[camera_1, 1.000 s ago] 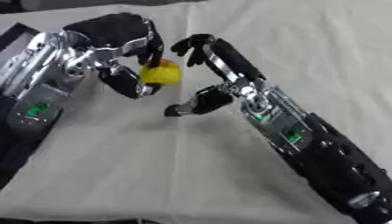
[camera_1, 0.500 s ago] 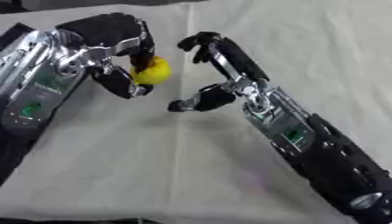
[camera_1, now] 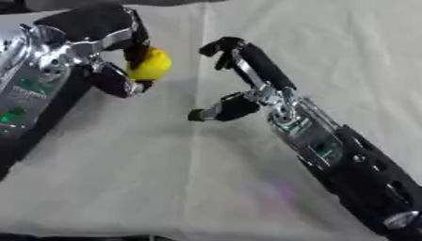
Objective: Pick up the objects with one hand, pass them to the other hand, and then place them into the box on the other side of the table.
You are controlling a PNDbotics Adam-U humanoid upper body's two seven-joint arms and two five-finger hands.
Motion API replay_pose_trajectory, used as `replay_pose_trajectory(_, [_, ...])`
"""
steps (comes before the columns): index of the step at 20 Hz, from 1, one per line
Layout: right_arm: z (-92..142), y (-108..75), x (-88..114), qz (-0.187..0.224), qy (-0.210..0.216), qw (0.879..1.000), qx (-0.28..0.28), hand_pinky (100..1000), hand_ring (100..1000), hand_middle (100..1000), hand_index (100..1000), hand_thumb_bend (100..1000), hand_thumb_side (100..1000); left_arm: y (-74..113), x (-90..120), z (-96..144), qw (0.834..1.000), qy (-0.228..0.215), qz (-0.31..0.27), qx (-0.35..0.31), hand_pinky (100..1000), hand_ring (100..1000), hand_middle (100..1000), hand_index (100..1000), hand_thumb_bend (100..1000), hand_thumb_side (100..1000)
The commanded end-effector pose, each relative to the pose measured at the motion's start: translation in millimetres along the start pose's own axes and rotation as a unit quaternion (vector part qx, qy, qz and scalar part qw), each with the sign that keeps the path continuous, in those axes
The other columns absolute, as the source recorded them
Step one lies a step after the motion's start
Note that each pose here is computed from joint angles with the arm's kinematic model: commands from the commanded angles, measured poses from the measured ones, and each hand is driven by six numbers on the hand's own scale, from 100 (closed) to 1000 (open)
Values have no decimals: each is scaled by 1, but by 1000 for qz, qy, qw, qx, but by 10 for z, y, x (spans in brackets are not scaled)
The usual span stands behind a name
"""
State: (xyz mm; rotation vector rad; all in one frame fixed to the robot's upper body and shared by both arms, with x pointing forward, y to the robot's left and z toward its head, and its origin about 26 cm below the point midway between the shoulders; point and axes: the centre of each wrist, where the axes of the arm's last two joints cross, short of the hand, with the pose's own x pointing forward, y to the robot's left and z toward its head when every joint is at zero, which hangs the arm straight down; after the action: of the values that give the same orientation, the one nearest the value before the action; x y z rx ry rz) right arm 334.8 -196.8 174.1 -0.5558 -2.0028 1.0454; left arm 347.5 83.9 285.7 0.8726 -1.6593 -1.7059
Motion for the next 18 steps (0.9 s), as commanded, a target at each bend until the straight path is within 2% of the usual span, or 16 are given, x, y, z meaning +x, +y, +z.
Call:
replay_pose_trajectory(1, [7, -119, 44, 15, -11, 1000, -9, 658, 627, 709, 784, 843, 240, 166, -148, 125, 999, 23, 7, 32, 653, 522, 336, 370, 271, 100])
replay_pose_trajectory(9, [37, -158, 57, 18, -11, 1000, -13, 658, 628, 711, 783, 844, 241, 278, -436, 297, 996, 66, 36, 53, 657, 521, 334, 374, 239, 100])
replay_pose_trajectory(18, [59, -196, 80, 20, -13, 1000, -16, 659, 629, 711, 782, 846, 242, 266, -782, 426, 986, 130, 79, 64, 664, 515, 329, 375, 175, 100])
